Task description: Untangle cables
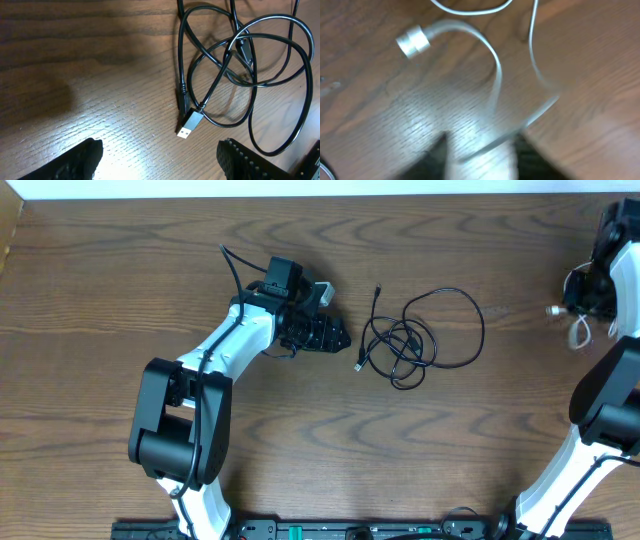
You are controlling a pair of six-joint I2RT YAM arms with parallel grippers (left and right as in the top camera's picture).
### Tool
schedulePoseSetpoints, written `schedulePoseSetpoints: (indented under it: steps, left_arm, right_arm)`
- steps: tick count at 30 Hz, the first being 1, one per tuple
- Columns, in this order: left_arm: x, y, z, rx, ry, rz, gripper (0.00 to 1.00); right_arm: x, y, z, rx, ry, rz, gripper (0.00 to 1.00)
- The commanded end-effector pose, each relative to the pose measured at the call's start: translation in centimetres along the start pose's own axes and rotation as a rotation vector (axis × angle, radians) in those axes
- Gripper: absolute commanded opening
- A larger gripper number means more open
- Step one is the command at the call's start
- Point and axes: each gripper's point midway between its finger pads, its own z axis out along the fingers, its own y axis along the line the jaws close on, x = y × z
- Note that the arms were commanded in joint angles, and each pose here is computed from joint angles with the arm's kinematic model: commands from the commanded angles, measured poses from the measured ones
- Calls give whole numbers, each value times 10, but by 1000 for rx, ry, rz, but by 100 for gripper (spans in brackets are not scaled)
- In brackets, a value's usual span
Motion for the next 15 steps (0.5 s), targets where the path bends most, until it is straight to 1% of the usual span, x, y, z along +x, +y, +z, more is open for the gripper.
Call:
schedulePoseSetpoints:
  steps: [1, 3, 5, 15]
  left_arm:
    - [1, 2, 0, -12, 0, -2, 78]
    - [1, 2, 0, -12, 0, -2, 78]
    - [1, 2, 0, -12, 0, -2, 78]
    - [1, 2, 0, -12, 0, -2, 78]
  right_arm:
    - [7, -1, 10, 6, 24, 8, 65]
    - [8, -1, 11, 6, 29, 7, 79]
    - [8, -1, 11, 6, 30, 6, 99]
    - [8, -1, 11, 6, 29, 7, 99]
